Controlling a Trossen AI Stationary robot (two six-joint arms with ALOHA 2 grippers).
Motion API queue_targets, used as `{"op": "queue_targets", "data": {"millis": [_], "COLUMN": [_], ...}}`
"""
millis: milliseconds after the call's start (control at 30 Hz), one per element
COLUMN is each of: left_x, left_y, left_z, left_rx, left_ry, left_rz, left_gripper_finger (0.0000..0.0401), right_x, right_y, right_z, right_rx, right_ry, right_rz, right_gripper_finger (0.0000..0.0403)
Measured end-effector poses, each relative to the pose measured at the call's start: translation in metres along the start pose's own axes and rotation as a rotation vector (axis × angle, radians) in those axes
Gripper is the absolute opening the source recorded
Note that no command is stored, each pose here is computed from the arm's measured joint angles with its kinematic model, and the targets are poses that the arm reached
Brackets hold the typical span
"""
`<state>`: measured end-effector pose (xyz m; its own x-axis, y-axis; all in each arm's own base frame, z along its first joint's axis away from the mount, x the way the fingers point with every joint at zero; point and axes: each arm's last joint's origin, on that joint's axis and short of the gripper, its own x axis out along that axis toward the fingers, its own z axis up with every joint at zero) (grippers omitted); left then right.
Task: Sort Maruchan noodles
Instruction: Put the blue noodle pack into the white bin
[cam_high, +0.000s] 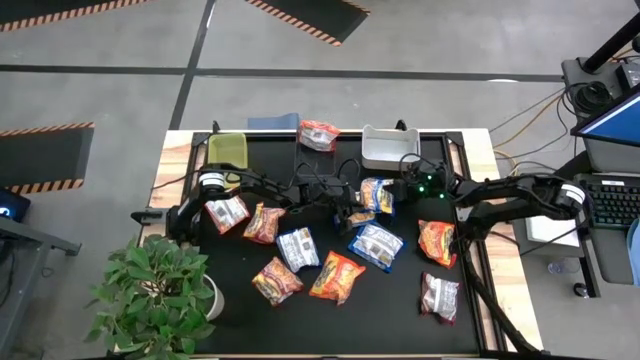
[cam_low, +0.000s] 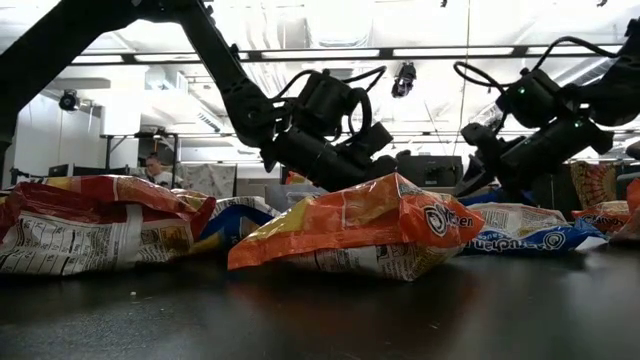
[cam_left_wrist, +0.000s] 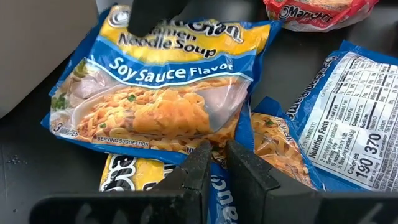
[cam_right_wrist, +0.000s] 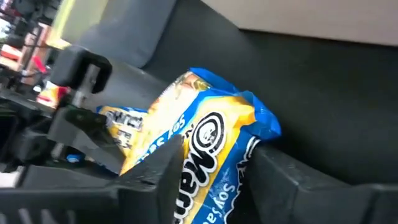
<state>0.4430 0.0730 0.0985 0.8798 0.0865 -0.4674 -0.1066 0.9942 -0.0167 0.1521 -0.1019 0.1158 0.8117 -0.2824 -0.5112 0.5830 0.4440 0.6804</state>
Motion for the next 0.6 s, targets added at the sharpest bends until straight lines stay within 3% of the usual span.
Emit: {"op": "queue_targets", "data": {"millis": [333,600], "left_x": [-0.003,-0.021], "left_y": [0.000,-0.001], "left_z": [0.004,0.027], "left_rx": [0.001,0.055], "left_ry": [0.000,-0.002], "left_rz": [0.000,0.003], "left_gripper_finger": [0.0037,0.0037], "right_x": [0.008,0.000], "right_y": [-0.001,0.008], "right_z": [0.000,0.006], "right_rx": [-0.028,-0.067], "right_ry": [-0.002,-0.055], "right_rz": [0.030,0.079], "right_gripper_finger": [0.0035,0.0011]}}
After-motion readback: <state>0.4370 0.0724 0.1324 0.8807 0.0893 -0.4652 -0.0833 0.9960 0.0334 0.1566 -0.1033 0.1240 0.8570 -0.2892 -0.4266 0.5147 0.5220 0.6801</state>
